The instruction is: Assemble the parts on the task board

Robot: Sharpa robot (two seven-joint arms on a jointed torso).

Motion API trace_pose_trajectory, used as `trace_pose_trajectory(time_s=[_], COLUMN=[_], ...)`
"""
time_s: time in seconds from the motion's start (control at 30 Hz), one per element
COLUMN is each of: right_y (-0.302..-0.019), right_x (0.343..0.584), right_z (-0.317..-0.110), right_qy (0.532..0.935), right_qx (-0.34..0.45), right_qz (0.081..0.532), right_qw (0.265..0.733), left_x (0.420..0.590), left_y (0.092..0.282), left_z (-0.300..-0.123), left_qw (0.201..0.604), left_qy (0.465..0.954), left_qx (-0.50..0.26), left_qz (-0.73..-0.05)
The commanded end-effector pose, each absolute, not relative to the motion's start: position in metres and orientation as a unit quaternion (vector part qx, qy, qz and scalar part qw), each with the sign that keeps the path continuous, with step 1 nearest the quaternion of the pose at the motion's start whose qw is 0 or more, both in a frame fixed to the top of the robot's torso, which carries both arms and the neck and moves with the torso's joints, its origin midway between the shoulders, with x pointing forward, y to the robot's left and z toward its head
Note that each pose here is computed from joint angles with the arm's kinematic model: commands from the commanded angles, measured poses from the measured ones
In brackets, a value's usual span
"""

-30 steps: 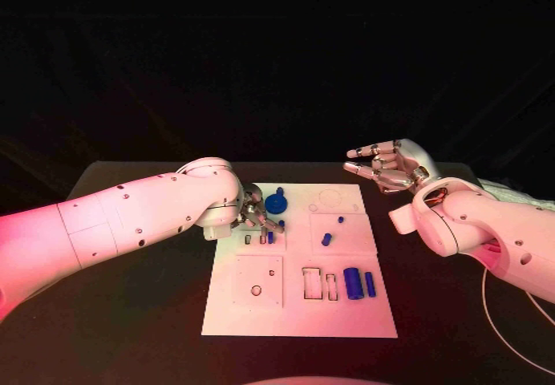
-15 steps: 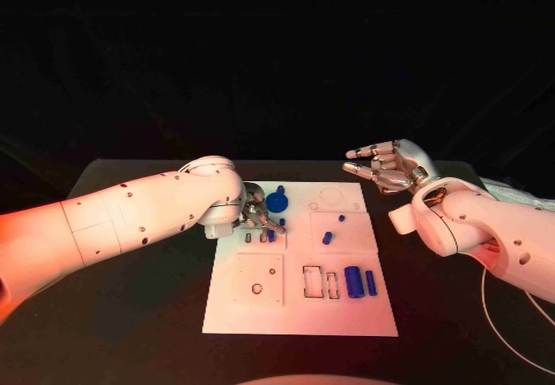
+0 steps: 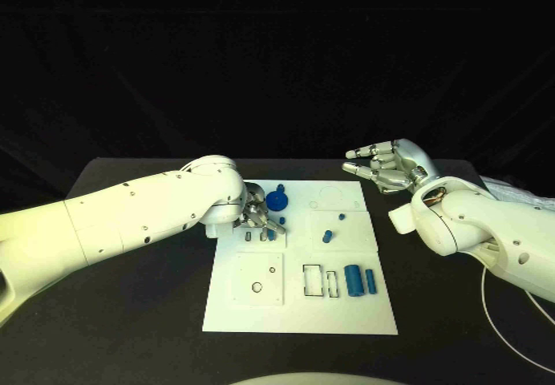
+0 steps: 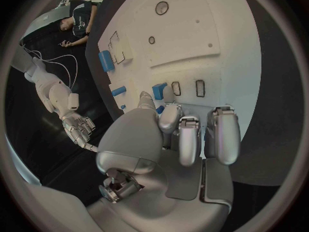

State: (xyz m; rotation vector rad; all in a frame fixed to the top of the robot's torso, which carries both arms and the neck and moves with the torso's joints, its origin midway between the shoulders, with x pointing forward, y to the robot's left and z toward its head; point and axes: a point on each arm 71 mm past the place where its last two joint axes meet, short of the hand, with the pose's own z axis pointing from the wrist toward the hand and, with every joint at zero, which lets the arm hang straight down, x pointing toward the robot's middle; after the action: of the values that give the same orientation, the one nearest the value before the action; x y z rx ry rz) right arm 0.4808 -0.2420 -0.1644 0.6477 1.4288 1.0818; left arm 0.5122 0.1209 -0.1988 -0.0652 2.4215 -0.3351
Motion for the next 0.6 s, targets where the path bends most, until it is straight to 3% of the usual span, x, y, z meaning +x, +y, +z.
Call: trace_pose_trajectory(time_s=[0.03, 0.6], right_y=[-0.2402, -0.2397], right_x=[0.4802, 0.4801], right_z=[-0.165, -0.1668], right_qy=[0.616, 0.619], right_qx=[0.269, 0.269], right_qz=[0.462, 0.461], right_qw=[0.578, 0.576], left_x=[0.5113, 0.5114], left_y=[0.1196, 0.118], left_z=[-0.2002, -0.1999], left_qw=[0.335, 0.341], left_qy=[0.934, 0.93], left_qx=[-0.017, -0.027], left_qz=[-0.126, -0.132])
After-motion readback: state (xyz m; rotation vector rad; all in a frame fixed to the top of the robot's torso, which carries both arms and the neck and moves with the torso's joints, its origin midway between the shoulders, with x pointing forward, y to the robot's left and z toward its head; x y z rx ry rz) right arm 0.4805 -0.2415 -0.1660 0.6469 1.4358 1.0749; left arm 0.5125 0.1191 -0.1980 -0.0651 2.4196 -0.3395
